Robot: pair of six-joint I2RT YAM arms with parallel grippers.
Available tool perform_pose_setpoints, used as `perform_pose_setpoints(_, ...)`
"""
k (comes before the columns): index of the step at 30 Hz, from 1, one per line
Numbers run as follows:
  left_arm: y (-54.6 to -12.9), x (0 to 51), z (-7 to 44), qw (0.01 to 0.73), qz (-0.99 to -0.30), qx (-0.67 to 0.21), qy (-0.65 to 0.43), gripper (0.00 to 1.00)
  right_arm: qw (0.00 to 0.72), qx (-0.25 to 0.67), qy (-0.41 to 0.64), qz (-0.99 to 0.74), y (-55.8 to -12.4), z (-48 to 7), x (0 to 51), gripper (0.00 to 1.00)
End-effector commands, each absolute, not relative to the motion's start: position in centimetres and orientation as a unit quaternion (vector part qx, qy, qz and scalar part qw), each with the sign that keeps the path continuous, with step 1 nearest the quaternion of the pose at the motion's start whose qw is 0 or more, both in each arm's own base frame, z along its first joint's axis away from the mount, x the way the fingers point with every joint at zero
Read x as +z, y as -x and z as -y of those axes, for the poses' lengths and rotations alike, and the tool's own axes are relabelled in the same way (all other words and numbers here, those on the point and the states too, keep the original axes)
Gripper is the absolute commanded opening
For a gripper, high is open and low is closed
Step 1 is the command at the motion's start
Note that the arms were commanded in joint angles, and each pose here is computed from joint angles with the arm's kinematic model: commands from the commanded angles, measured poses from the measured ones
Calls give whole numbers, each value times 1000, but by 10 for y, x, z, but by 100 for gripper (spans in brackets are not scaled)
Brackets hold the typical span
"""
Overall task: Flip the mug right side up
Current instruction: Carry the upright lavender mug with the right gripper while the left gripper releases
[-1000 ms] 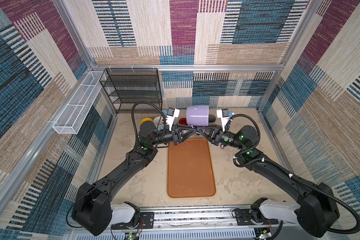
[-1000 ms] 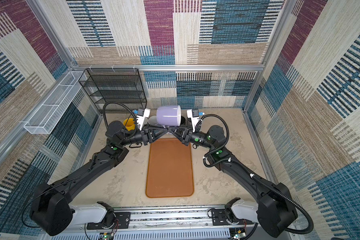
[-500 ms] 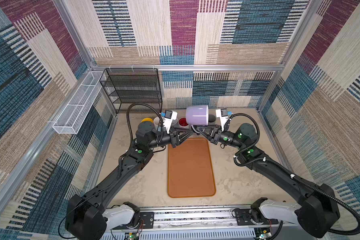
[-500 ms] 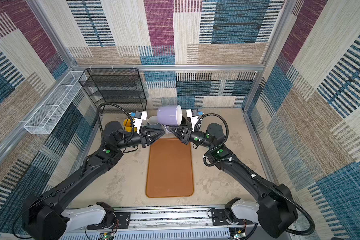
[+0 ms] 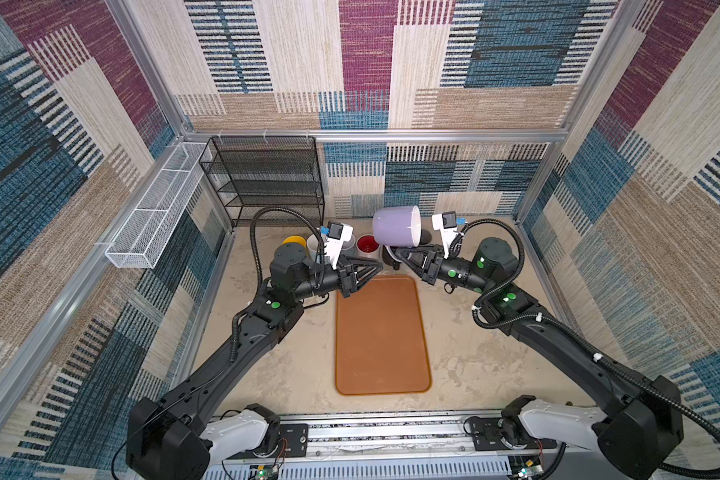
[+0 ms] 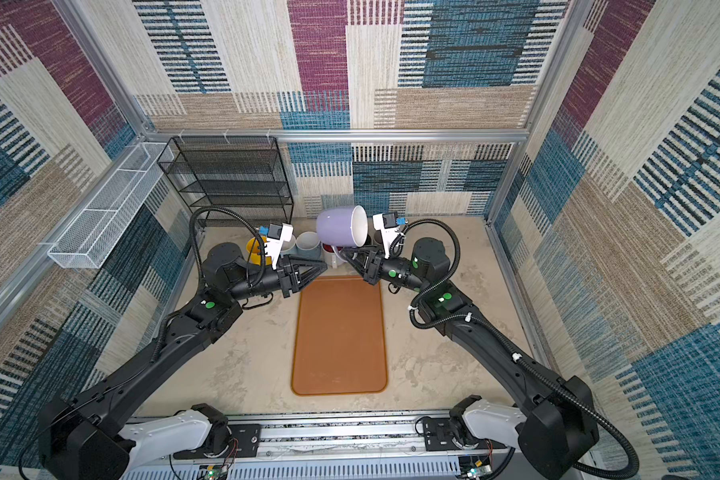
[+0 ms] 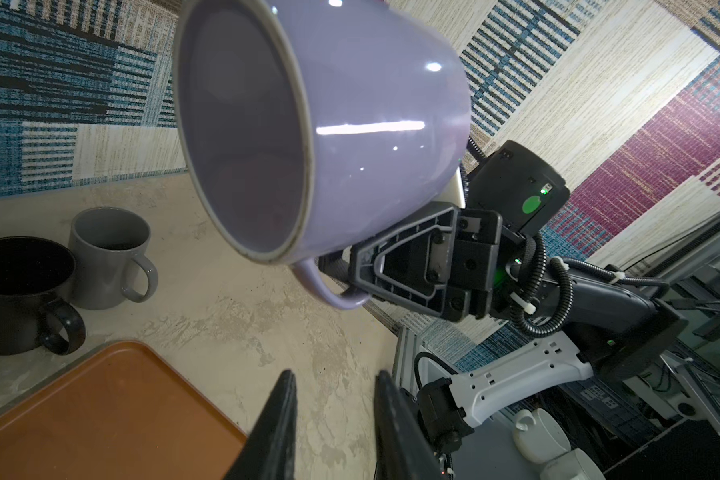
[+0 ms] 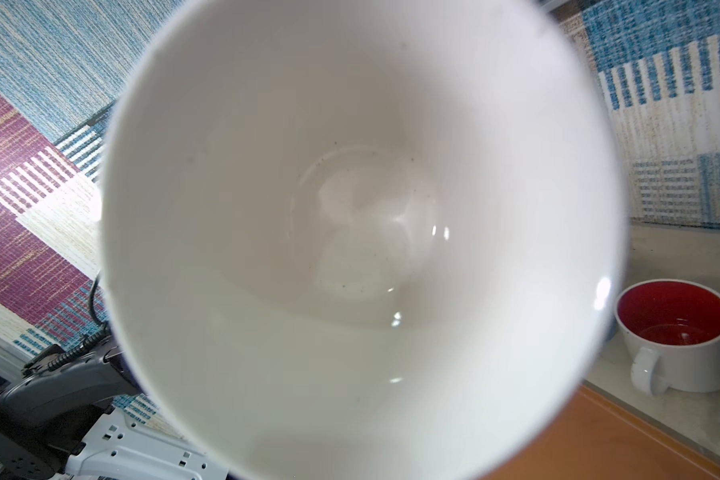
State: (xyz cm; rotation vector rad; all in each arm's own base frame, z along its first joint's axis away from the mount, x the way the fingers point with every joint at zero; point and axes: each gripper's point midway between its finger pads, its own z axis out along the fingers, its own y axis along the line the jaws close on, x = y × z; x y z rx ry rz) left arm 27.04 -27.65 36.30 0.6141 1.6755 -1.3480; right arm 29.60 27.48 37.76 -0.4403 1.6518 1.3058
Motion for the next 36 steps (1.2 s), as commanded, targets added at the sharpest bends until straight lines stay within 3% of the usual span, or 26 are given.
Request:
perform_pose_setpoints(1, -271, 368, 272, 458, -672, -524, -254, 29, 511, 502, 192, -671, -303, -267, 391, 0)
perform_pose_setpoints(9, -272, 367, 264, 465, -691, -497, -244, 28, 523, 462, 182, -692, -318, -247, 394, 0)
perform_pose_setpoints(23, -305, 333, 225, 476, -791, -349, -164, 28, 525, 367, 149, -753, -366, -215, 380, 0)
perform_pose_setpoints(36, -304, 329, 220, 471, -801, -332, -164, 28, 505, 241, 85, -825, -422, -177, 344, 0)
